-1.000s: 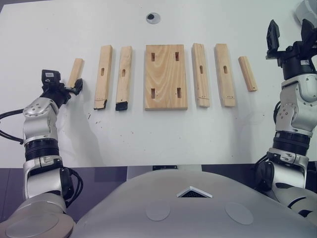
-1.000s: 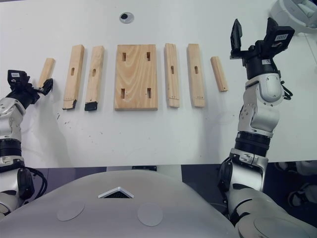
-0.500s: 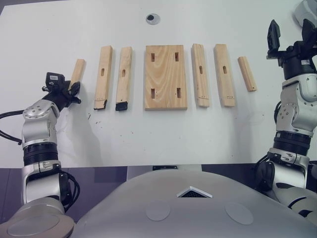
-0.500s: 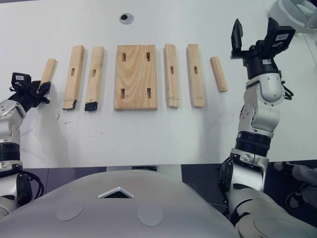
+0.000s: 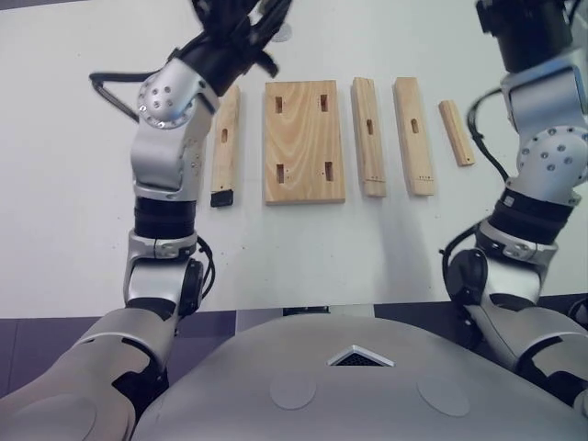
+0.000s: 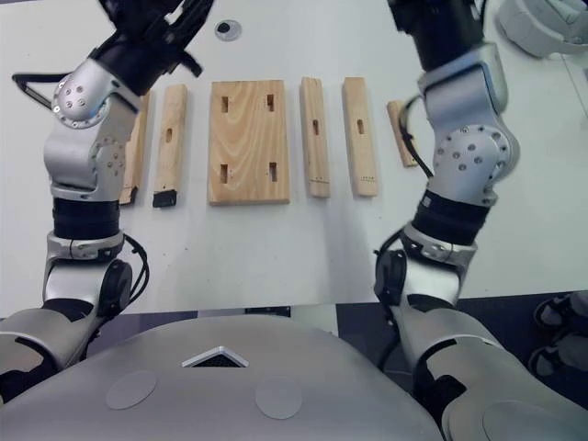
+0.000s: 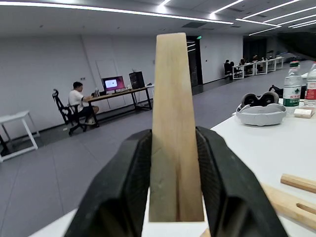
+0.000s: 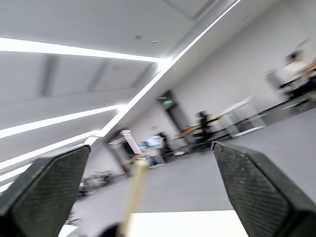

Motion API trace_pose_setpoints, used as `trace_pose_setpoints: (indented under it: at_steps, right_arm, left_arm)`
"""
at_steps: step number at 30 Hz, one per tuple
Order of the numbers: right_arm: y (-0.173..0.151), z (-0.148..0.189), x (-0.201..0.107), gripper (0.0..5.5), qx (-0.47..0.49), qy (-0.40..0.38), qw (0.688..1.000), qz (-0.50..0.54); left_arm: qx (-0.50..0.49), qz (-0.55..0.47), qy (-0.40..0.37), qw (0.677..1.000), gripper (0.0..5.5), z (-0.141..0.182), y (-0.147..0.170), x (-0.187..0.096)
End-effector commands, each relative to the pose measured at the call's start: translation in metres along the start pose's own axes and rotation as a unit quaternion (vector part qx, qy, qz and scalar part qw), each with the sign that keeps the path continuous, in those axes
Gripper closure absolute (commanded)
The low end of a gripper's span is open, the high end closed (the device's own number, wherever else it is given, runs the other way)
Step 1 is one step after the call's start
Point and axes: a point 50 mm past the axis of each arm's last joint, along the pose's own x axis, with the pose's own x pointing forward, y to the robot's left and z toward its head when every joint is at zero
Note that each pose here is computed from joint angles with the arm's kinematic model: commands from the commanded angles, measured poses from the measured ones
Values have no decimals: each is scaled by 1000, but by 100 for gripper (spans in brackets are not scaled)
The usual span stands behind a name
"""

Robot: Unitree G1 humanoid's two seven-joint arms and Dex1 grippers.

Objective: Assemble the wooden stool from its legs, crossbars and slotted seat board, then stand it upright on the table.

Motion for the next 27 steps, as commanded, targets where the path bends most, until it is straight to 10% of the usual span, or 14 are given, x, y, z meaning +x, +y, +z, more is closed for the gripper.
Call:
trace_pose_setpoints:
  at_steps: [1, 12, 27]
  right_arm:
    - [20, -7, 16, 90, 62, 28, 997, 30]
    - [17, -8, 25, 90, 126, 32, 991, -19]
    - [29, 0, 24, 371, 152, 55, 987, -4]
  left_arm:
    - [33, -15, -42, 998, 420, 17, -8, 4]
    - [59, -60, -57, 995, 420, 22, -24, 2]
    - [74, -75, -56, 993, 420, 23, -27, 3]
